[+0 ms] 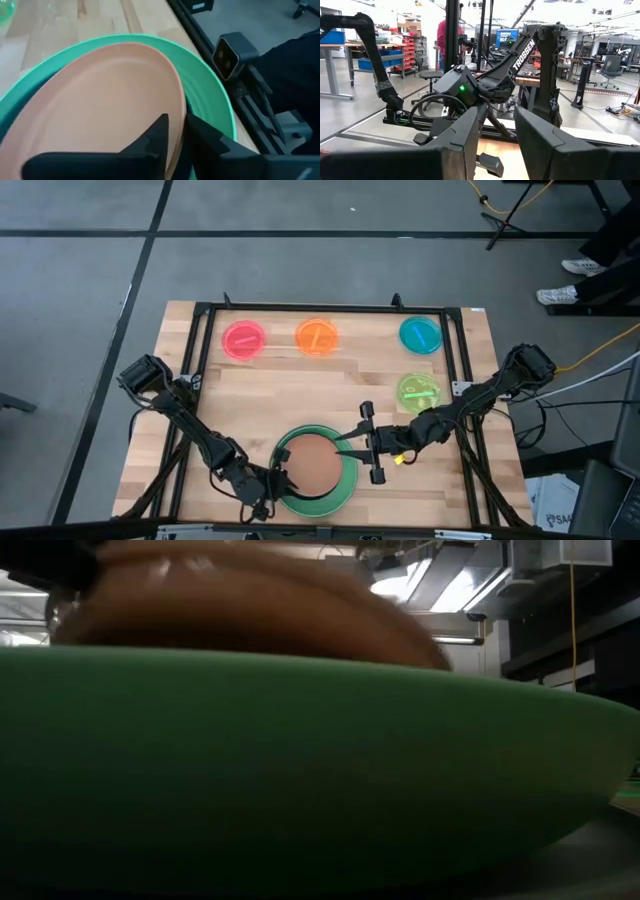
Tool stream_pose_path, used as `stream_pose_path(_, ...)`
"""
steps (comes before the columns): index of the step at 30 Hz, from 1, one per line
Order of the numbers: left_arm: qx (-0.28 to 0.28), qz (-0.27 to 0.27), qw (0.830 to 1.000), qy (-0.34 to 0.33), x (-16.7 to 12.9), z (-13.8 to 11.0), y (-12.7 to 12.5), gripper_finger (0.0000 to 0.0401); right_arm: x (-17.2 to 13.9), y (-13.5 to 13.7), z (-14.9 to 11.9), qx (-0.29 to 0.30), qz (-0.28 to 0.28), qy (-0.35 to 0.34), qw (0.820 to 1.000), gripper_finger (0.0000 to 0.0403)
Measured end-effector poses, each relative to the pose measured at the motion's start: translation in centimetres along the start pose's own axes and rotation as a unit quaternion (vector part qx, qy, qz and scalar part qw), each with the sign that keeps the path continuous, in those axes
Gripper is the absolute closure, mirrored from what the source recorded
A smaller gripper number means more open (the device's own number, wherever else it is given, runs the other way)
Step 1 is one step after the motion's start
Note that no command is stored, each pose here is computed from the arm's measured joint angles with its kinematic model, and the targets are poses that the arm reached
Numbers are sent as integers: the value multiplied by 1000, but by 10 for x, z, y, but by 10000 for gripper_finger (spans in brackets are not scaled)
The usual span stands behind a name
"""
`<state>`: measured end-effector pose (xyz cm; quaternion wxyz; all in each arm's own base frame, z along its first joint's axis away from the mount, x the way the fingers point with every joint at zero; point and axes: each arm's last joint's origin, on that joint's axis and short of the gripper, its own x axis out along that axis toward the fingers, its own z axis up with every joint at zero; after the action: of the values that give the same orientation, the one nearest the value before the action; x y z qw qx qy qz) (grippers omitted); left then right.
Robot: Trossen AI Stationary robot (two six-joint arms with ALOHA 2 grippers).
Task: Stack plastic plates
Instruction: Stack the brown plate on top of the dark green plate, then stack the pink plate on top of the brown plate
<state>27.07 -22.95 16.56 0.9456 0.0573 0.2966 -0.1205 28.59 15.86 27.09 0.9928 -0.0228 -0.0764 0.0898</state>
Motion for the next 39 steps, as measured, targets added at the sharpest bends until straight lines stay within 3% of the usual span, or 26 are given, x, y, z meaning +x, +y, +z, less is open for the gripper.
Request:
stream_pose_path(6,-16,-48,999,17,-2,1,0,299,0,0,-1,-2,0,4,1000,281)
stream_pose_path(13,-11,-67,997,29,-18,8,3,292,0,0,-1,-2,1,6,1000,281)
stream_pose_path(27,14,95,995,26,-90,30,42,295,0,0,-1,0,1,7,1000,281)
stream_pose_path(39,-33,266,959,88,-122,24,101,295,0,0,-2,-1,1,9,1000,281)
